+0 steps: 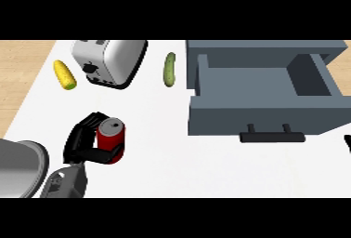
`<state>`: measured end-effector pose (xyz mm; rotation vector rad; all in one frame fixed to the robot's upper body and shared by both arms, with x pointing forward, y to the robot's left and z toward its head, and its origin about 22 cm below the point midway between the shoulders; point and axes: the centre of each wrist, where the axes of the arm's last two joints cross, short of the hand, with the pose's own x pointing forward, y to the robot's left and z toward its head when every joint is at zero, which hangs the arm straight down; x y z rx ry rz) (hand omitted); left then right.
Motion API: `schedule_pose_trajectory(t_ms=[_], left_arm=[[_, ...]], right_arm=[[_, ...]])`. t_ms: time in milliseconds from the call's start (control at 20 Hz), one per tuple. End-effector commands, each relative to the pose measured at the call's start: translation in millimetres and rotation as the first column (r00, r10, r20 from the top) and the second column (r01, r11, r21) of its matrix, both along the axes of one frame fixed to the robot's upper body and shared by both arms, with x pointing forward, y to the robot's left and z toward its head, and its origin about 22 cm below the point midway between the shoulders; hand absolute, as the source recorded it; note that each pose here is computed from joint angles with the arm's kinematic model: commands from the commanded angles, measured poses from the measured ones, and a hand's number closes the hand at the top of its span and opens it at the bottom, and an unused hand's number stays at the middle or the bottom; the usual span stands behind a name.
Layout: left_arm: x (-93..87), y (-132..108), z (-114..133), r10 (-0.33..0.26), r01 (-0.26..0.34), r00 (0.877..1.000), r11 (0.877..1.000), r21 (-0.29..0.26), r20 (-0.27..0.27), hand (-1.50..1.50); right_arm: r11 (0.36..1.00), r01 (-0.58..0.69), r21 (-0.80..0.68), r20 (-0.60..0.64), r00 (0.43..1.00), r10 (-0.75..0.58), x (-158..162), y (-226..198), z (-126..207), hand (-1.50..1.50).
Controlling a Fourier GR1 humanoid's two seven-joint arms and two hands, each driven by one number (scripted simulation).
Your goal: Pick up the can, place it into the drawer and close the drawer
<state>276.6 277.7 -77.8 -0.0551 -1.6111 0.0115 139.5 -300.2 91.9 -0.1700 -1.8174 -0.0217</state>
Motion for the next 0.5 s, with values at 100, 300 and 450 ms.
schedule_pose_trajectory(t_ms=[100, 300, 450], left_arm=[[12.9, 1.7, 33.5, 0.148, -0.147, 0.987, 0.989, -0.012, 0.059, 1.5], [28.7, -16.9, 63.1, 0.088, -0.086, 0.994, 0.996, -0.023, 0.068, 1.5], [29.0, -39.3, 87.6, 0.044, -0.043, 0.997, 0.999, -0.014, 0.07, 1.5]], right_arm=[[1.0, 0.004, 0.016, 0.011, 1.0, -0.005, -7.6, -2.8, -7.2, -1.5], [1.0, 0.008, 0.007, 0.006, 1.0, -0.008, -0.8, 11.2, 2.4, -1.5], [1.0, -0.001, 0.015, 0.005, 1.0, 0.001, -3.5, -2.2, 10.9, -1.5]])
